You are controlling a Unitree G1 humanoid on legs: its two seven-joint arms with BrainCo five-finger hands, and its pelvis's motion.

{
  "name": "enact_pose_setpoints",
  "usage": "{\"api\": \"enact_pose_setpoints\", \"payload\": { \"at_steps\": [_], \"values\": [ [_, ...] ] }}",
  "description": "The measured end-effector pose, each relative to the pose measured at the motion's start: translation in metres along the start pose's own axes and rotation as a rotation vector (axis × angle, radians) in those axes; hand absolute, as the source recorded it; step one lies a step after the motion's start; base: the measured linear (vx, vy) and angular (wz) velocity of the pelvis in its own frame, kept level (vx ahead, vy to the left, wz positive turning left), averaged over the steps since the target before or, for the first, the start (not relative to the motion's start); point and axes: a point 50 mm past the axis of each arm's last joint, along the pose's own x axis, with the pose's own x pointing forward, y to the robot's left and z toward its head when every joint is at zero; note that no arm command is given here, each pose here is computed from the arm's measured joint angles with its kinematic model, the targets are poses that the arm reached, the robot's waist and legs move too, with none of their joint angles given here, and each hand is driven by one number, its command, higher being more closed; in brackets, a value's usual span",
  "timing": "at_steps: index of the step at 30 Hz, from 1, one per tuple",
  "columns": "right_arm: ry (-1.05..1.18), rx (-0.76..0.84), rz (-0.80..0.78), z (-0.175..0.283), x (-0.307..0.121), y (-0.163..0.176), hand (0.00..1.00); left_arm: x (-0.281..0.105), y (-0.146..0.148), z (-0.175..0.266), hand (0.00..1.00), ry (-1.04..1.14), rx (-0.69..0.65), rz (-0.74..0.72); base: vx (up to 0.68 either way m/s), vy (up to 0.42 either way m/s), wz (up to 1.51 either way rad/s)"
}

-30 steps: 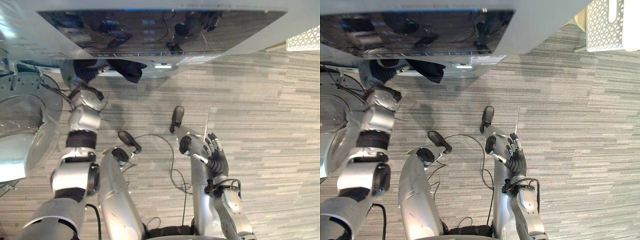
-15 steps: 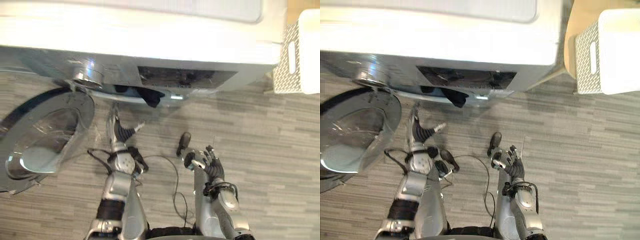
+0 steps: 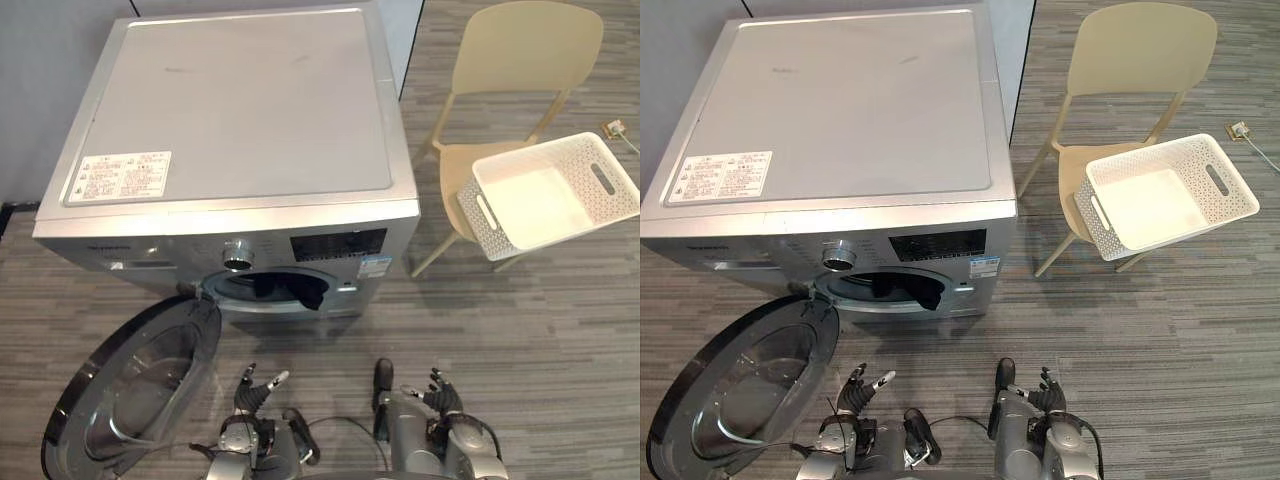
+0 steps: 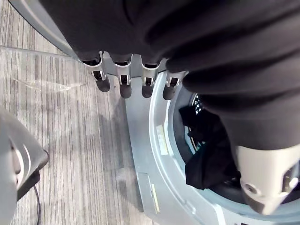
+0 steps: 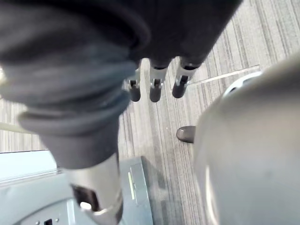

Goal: Pick up the laundry basket with both hands and put the clothes into the washing machine.

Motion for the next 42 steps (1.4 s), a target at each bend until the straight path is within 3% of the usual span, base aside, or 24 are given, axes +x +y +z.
{"api": "enact_pose_setpoints", "payload": {
  "at_steps": [6, 13, 21, 30, 33, 37, 42],
  "values": [
    [0.137, -0.066, -0.012, -0.026, -0.001, -0.002, 0.00, -0.005, 0.022, -0.018, 0.00, 0.051, -0.045, 0.067, 0.00, -0.030, 0.53],
    [0.212, -0.169, -0.011, -0.025, 0.008, -0.002, 0.00, -0.010, -0.002, -0.004, 0.00, 0.016, -0.306, 0.034, -0.08, -0.171, 0.60],
    [0.222, -0.174, -0.061, -0.022, 0.009, -0.018, 0.00, -0.019, 0.000, -0.008, 0.00, 0.013, -0.451, -0.006, -0.20, -0.105, 0.59],
    [0.312, -0.165, -0.115, -0.045, -0.001, -0.038, 0.00, -0.027, 0.032, 0.003, 0.00, -0.086, -0.652, 0.114, -0.21, 0.189, 0.03],
    [0.352, -0.143, -0.078, -0.057, -0.006, -0.028, 0.00, -0.031, 0.055, 0.009, 0.00, -0.148, -0.624, 0.164, 0.01, 0.104, 0.19],
    [0.343, -0.116, -0.135, -0.048, -0.002, -0.045, 0.00, -0.030, 0.042, 0.012, 0.00, -0.144, -0.645, 0.131, -0.11, 0.281, 0.00],
    [0.356, -0.088, -0.082, -0.053, -0.003, -0.022, 0.00, -0.023, 0.056, 0.027, 0.00, -0.200, -0.581, 0.124, -0.21, 0.205, -0.13]
  ]
}}
